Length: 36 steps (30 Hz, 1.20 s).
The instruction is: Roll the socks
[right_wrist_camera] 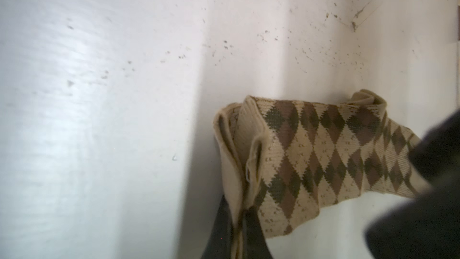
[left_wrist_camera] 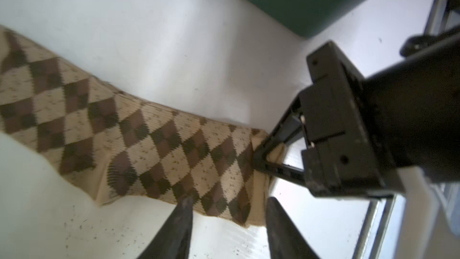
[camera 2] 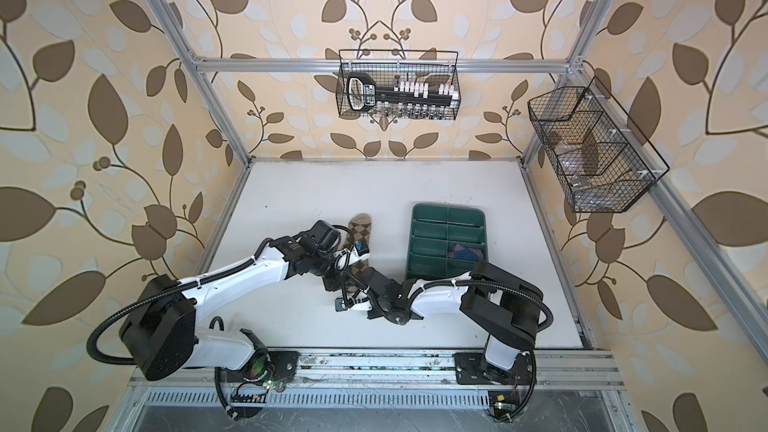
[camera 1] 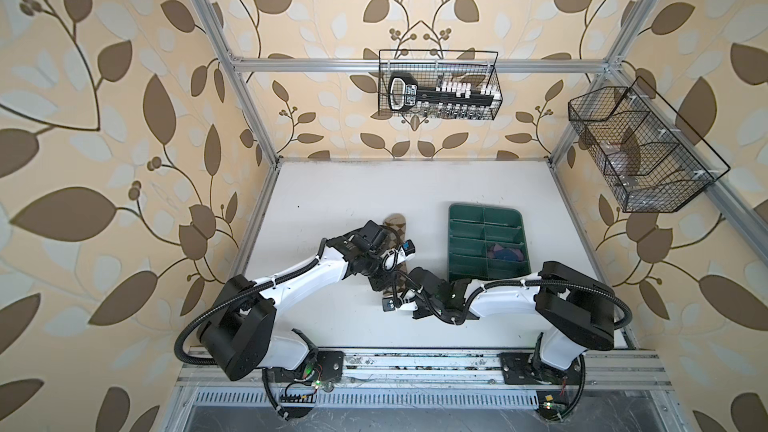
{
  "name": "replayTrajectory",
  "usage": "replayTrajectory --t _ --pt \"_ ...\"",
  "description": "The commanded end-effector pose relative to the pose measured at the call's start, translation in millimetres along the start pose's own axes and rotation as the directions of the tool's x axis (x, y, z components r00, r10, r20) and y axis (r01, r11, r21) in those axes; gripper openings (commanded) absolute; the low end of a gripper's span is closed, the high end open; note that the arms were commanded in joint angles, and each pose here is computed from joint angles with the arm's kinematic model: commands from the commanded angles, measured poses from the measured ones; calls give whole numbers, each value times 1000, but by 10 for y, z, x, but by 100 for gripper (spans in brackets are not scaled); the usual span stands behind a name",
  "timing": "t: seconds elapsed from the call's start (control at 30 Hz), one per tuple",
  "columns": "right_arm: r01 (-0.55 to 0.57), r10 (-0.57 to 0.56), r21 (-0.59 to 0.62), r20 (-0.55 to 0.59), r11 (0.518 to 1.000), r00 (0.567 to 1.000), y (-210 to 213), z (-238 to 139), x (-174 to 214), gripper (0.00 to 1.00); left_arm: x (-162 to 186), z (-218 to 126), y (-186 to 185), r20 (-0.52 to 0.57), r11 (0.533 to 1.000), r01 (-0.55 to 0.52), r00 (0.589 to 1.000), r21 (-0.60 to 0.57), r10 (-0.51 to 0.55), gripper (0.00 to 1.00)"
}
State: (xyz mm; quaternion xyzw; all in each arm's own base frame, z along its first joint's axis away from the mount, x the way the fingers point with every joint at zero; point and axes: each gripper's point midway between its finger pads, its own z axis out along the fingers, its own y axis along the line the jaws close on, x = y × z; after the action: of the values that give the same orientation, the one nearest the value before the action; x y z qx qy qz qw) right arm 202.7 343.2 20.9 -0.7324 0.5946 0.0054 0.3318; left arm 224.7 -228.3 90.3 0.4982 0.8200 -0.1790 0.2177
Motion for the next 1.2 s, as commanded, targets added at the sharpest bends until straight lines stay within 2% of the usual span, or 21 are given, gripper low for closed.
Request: replayTrajectory --t 0.0,0.07,0.13,0.2,0.27,0.33,0.37,0.43,0.5,0.57,0.63,0.77,0.9,1.03,1.17 --pt "-58 59 -128 8 990 998 137 -102 -58 0 -28 -105 165 39 993 22 999 -120 -17 52" --pt "-88 90 -174 2 981 996 141 -143 -68 0 -114 -258 357 97 967 66 994 -246 -43 52" --pt "-114 115 -240 -10 964 993 173 -184 -67 0 -183 -503 585 172 908 127 983 -400 -61 53" --pt "-139 135 -306 -36 942 990 217 -204 -49 0 -201 -825 769 242 823 187 968 -537 -62 52" --pt "-172 156 -383 -73 908 985 271 -223 -35 0 -171 -1247 928 317 699 257 947 -667 -46 53" --pt "-212 183 -452 -108 866 977 322 -231 -33 0 -102 -1602 971 358 605 298 934 -738 -23 55" --pt "-232 196 -490 -124 840 973 356 -235 -30 0 -69 -1757 951 372 578 307 928 -756 -6 56" --pt "-271 220 -550 -159 790 963 410 -227 -6 0 -39 -1955 842 382 582 292 923 -759 35 55" --pt "-300 241 -589 -180 750 954 412 -218 -11 0 -35 -2033 635 357 652 211 929 -729 99 52" --pt "-329 267 -622 -194 710 944 377 -216 -27 0 0 -1960 289 279 758 8 932 -652 230 51" --pt "-358 298 -646 -205 674 932 316 -193 -47 0 81 -1894 17 218 799 -165 912 -579 346 51" --pt "-397 327 -669 -236 628 915 179 -88 -76 0 192 -1781 -107 116 806 -307 902 -506 416 50" --pt "-425 323 -650 -278 631 905 78 96 -5 0 182 -1561 -116 53 783 -400 876 -477 479 51" --pt "-442 345 -643 -280 625 896 -6 191 47 0 182 -1264 -222 9 739 -503 824 -449 566 54" --pt "-459 364 -645 -285 611 886 -35 242 97 0 257 -844 -442 -15 742 -572 796 -350 606 55"
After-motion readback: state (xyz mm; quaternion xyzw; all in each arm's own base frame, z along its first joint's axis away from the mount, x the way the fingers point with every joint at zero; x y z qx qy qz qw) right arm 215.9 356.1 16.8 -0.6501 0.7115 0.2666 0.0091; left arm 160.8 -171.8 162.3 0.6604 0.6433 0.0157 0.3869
